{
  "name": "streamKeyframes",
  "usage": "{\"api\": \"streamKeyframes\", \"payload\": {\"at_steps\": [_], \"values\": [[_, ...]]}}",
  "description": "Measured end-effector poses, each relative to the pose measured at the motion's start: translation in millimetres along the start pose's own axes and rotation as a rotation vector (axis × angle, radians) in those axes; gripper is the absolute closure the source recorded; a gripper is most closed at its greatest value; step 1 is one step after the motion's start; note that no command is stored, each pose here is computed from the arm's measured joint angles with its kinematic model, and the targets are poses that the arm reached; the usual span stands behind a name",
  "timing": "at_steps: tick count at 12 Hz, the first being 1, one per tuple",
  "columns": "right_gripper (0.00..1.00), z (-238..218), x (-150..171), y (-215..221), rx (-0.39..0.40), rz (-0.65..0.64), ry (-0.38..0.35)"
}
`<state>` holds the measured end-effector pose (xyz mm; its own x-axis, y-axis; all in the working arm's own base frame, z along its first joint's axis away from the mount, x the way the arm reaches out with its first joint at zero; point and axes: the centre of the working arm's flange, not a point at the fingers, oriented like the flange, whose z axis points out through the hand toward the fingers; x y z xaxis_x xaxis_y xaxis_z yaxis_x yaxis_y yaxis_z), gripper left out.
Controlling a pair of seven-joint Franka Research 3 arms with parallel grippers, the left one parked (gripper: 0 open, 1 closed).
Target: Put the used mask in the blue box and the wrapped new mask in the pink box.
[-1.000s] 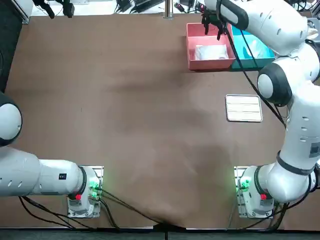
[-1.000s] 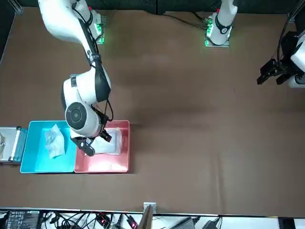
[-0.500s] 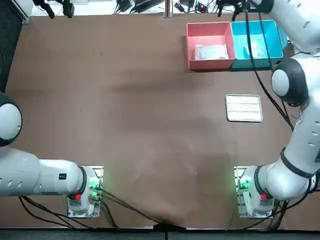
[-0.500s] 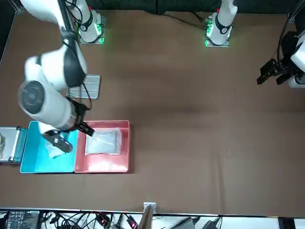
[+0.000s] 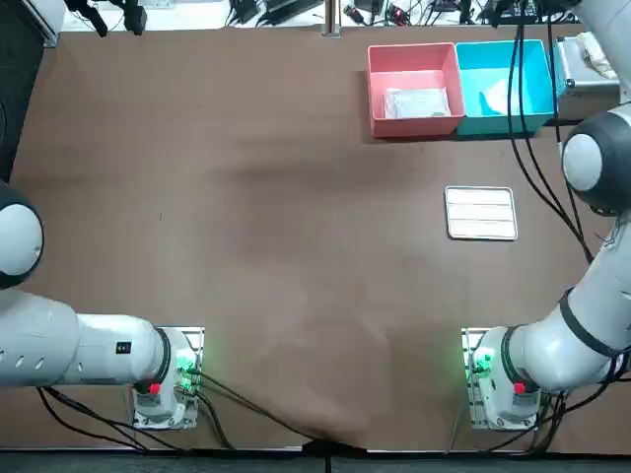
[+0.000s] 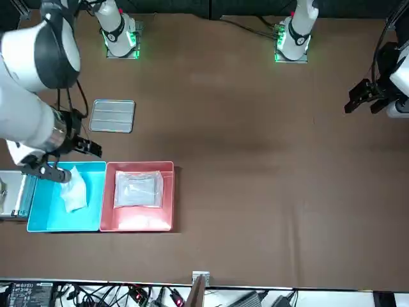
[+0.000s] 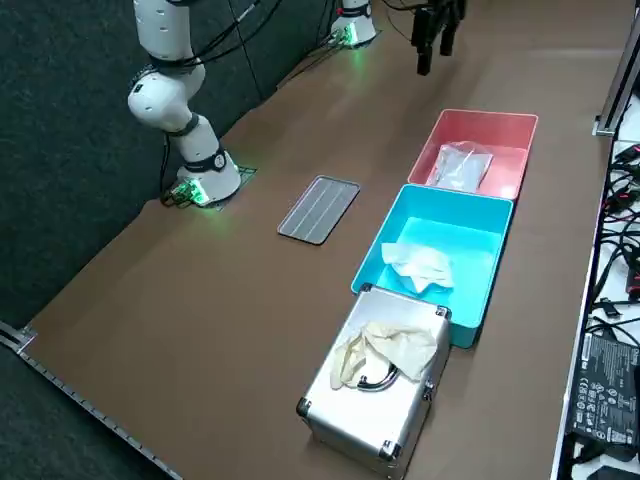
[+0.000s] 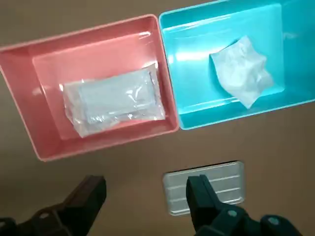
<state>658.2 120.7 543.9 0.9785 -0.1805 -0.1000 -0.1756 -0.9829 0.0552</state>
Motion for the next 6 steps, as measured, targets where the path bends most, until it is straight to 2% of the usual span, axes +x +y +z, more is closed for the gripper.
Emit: {"api": "streamKeyframes", "payload": {"at_steps": [6], "values": [[0.0, -28, -27, 80, 0.014, -0.166, -0.01]]}}
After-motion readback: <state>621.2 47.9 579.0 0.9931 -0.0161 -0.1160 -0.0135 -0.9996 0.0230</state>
